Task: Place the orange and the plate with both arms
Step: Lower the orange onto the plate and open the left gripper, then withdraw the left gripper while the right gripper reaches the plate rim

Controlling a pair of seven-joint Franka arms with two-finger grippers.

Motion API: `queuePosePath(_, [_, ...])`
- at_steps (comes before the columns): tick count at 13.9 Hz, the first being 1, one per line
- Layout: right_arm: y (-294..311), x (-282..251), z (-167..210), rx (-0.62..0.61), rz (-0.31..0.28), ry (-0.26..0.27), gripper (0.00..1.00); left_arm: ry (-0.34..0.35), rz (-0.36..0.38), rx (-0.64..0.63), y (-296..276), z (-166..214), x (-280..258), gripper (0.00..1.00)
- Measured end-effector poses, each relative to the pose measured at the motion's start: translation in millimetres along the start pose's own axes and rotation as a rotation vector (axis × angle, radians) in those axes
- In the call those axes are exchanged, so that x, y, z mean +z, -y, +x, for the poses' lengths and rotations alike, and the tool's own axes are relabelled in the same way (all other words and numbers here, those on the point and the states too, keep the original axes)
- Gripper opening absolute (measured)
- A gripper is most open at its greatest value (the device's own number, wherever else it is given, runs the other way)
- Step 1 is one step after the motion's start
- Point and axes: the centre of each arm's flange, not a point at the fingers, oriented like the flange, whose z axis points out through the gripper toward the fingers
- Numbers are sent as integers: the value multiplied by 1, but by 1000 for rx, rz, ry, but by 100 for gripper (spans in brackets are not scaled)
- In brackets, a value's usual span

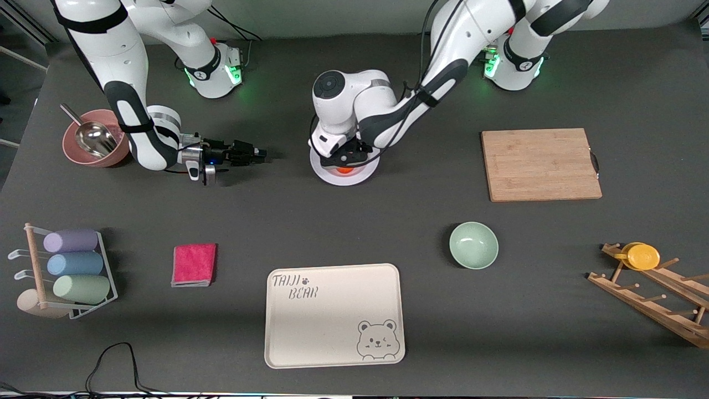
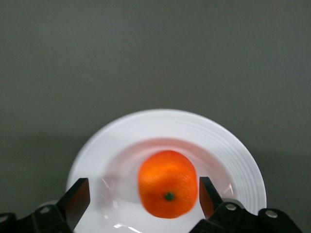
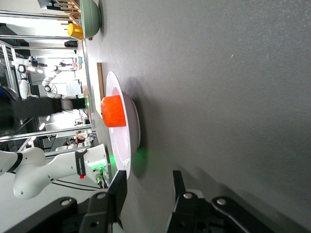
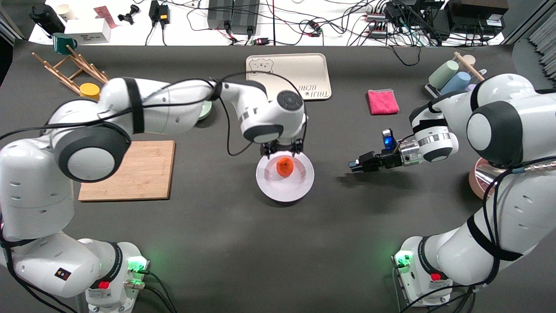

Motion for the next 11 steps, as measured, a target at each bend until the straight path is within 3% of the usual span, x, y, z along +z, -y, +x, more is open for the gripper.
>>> queuePosePath(5, [-8, 1, -1, -17, -10, 7, 45, 119, 30, 49, 88, 78, -108, 100])
queuePosePath(8, [-10, 2, 2, -18, -11, -1, 45, 141, 87, 127, 170, 126, -162, 100])
queuePosePath(11, [-5, 17, 7, -16, 8, -31, 45, 156, 78, 144, 268, 181, -199, 100])
